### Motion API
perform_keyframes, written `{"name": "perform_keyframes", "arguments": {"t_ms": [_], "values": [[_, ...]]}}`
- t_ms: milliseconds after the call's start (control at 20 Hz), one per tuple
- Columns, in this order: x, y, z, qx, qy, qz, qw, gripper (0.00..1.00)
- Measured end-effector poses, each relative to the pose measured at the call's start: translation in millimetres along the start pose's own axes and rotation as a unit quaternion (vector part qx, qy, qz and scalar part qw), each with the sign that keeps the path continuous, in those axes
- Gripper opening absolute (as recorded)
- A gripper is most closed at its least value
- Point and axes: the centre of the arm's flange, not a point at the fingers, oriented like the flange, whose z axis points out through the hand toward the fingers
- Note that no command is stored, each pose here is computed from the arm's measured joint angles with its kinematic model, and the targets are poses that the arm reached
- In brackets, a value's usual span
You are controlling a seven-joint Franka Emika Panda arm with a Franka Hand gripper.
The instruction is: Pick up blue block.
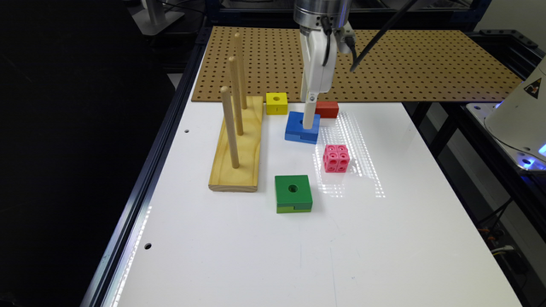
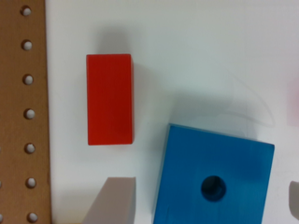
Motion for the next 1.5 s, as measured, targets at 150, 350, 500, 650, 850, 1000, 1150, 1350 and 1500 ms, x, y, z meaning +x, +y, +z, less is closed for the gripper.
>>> {"name": "perform_keyframes", "arguments": {"t_ms": [150,350,500,650,850,1000,1150,1350,1500], "values": [[2.6,-8.1,0,0.0034,0.0017,-0.0016,0.999991,1.0],[5.7,-14.6,2,0.0052,0.0021,-0.0029,0.99998,1.0],[6.7,-11.2,5,0.0023,-0.0002,-0.0008,0.999997,1.0],[8.4,-4.4,8,-0.001,-0.0029,0.0022,0.999993,1.0],[9.6,2.8,11,-0.0047,-0.0062,0.0059,0.999953,1.0],[9.2,3.3,11,-0.0051,-0.0067,0.006,0.999946,1.0],[8.2,2.6,12,-0.0052,-0.0072,0.0049,0.999949,1.0],[4.6,0.3,12,-0.0053,-0.0087,0.0019,0.999946,1.0],[2.1,1.3,17,-0.008,-0.0121,0.0011,0.999894,1.0]]}}
